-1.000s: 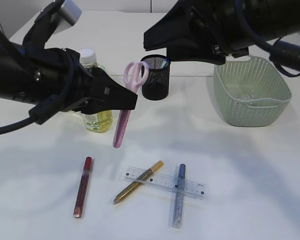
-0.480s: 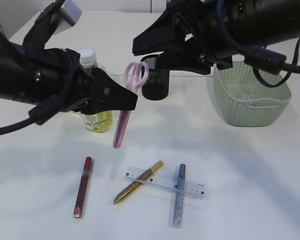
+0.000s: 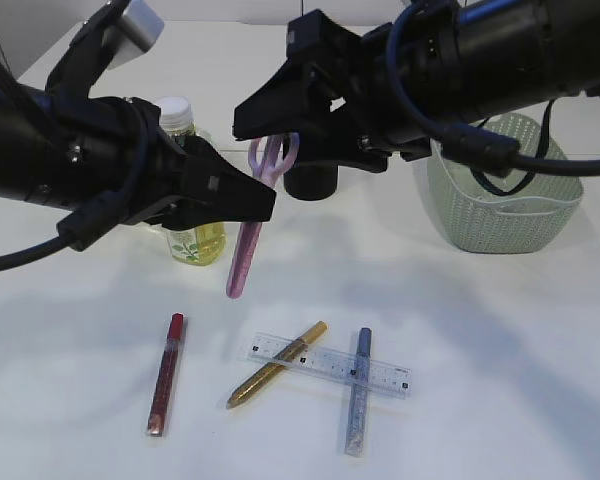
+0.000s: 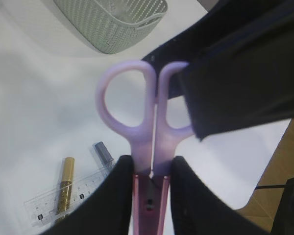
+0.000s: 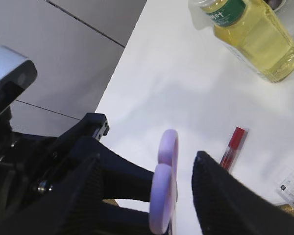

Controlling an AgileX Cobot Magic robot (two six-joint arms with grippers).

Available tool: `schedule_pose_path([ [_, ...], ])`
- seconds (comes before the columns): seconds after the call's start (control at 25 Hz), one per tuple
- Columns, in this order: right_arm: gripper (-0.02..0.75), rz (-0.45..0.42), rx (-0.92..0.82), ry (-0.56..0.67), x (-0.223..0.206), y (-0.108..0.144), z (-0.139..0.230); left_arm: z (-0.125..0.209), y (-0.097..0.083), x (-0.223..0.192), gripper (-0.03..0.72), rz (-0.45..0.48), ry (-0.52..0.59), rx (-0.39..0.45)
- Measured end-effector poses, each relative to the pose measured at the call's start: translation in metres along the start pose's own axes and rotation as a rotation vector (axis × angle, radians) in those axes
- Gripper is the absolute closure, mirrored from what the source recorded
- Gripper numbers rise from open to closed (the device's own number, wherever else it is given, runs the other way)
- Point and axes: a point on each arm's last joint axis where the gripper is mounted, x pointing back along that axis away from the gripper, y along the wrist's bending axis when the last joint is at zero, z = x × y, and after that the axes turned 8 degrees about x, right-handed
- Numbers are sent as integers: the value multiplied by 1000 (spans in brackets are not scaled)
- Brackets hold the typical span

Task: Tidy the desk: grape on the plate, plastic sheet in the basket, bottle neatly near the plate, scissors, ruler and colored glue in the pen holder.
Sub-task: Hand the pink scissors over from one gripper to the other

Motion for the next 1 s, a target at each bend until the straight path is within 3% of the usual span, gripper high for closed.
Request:
schedule_pose_path([
  [0.4,308,24,-2,5,-12,-6,3,0,0,0,524,0,0,0],
  [0.72,493,16,5,14,-12,-5,3,0,0,0,524,-1,-1,0],
  [1.0,603,12,4,25,-13,-6,5,0,0,0,524,-2,-2,-2],
])
